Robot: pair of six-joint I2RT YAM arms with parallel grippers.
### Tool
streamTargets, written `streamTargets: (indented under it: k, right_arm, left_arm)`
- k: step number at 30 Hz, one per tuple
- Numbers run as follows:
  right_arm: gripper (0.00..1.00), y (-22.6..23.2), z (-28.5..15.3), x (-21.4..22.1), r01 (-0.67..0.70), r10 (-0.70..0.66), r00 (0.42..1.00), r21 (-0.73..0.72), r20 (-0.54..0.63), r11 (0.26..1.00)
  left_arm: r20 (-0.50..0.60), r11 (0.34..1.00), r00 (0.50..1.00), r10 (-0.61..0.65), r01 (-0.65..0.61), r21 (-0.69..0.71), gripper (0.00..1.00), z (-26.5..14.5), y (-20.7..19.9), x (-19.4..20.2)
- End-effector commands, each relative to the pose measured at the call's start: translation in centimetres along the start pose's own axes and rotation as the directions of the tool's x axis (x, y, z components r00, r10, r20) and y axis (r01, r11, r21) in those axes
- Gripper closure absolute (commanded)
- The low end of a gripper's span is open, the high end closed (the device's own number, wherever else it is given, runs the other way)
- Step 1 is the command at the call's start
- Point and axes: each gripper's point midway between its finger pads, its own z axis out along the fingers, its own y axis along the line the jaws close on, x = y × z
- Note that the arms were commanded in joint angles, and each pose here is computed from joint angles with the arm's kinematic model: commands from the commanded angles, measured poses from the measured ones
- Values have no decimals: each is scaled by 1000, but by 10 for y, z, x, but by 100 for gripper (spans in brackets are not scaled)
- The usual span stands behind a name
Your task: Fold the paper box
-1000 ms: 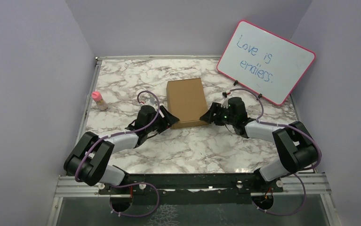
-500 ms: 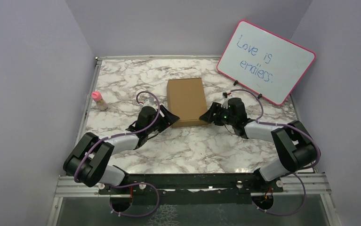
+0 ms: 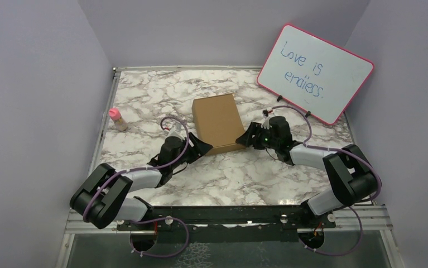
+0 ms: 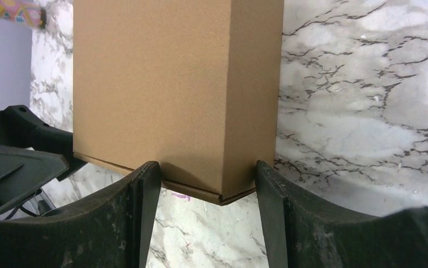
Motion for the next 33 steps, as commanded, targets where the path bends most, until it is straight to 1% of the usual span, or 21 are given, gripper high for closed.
streamTargets:
  k: [1,6,12,20,24,27,30,33]
  right_arm:
    - [32,24,-7,8,66,-67,997,-31,-41,997]
    - [27,22,-10,-12,103,-103,995,3,3,995]
    - [24,18,-6,-22,124,-124,992,24,7,992]
    - [23,5,6,-22,136,-135,991,60,-16,989]
    - [24,7,14,-12,138,-136,988,16,-71,990]
    - [26,15,16,-1,100,-105,989,-47,-101,994]
    - [28,22,16,10,52,-65,990,-103,-126,993]
    - [30,28,15,20,4,-26,988,-146,-150,989]
  left_arm:
    - [34,976,999,-15,7,218,35,-21,-52,-2]
    - [77,991,997,7,-17,129,32,-26,-31,-10]
    - [118,999,993,30,-34,31,30,-27,-17,-23]
    - [72,998,997,38,-34,-58,30,-14,3,-18]
    - [29,997,999,44,-42,-63,29,-5,3,-13]
    - [-21,998,999,35,-36,-52,28,2,0,-5]
    - [-60,1000,998,5,-6,-13,28,8,-7,1]
    - [-88,996,995,-43,50,76,28,11,-26,5]
